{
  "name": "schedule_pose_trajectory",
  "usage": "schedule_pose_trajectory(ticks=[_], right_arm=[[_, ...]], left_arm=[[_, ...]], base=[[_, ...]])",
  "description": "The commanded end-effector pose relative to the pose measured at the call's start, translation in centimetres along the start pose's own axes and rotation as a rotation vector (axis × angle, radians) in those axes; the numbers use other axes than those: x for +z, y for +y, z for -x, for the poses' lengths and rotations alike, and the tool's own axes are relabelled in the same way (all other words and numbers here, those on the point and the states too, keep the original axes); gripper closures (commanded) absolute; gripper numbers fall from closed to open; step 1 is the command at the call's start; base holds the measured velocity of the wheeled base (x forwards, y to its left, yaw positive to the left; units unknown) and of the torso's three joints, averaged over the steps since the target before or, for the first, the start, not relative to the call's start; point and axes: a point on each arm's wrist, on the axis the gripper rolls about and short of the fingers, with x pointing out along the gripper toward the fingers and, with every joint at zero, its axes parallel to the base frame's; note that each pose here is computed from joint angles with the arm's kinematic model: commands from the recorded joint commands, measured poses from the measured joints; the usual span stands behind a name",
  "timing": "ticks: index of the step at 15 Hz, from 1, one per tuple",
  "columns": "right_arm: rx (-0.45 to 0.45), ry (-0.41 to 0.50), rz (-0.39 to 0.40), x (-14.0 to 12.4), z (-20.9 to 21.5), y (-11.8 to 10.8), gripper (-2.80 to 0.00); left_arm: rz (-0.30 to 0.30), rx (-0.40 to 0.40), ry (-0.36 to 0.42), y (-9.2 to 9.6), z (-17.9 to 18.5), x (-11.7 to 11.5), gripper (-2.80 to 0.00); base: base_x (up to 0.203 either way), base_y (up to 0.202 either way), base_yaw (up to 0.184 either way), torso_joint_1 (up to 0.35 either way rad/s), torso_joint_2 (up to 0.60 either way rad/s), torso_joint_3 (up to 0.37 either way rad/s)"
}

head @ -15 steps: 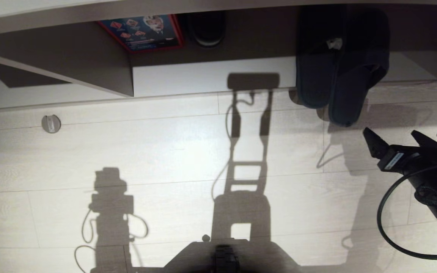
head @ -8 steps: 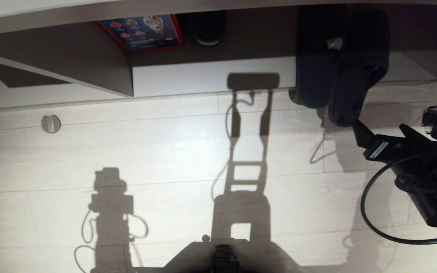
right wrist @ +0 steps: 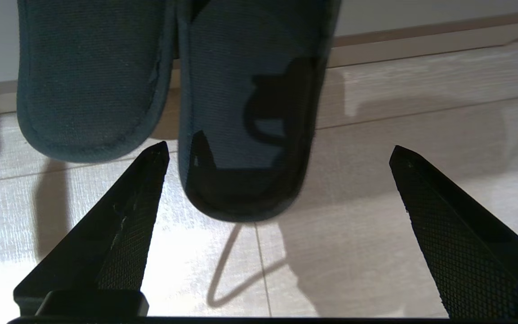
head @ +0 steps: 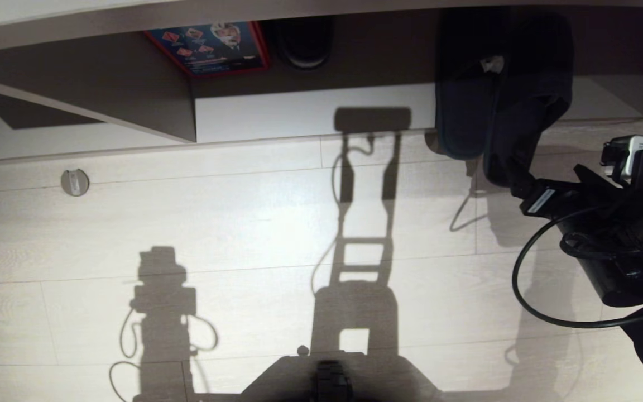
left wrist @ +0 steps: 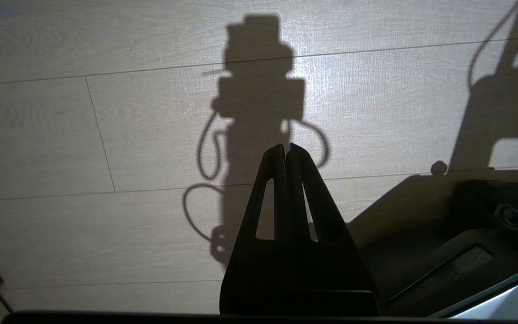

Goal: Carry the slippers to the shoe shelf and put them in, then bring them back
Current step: Pick up the slippers in the shoe cabinet

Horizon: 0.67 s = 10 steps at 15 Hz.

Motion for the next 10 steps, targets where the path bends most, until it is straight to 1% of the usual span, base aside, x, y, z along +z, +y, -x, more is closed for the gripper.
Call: schedule_pose_trajectory(ticks=[1, 9, 10], right_arm=[[0.002, -0.004, -0.002, -0.2, -0.5, 0.3, -2.80], [0.017, -0.046, 0.007, 0.2, -1.9, 1.3, -2.80], [0.022, -0.070, 0.009, 0.7, -2.3, 1.6, -2.80]], left_arm=[[0.000, 0.001, -0.001, 0.0, 0.0, 0.0, 0.00], [0.000, 0.001, 0.000, 0.0, 0.0, 0.0, 0.00], [0.000, 0.001, 0.001, 0.0, 0.0, 0.0, 0.00]], base=[[0.000, 0.000, 0.000, 0.000, 0.00, 0.000], [0.000, 0.000, 0.000, 0.000, 0.00, 0.000], [0.000, 0.000, 0.000, 0.000, 0.00, 0.000]])
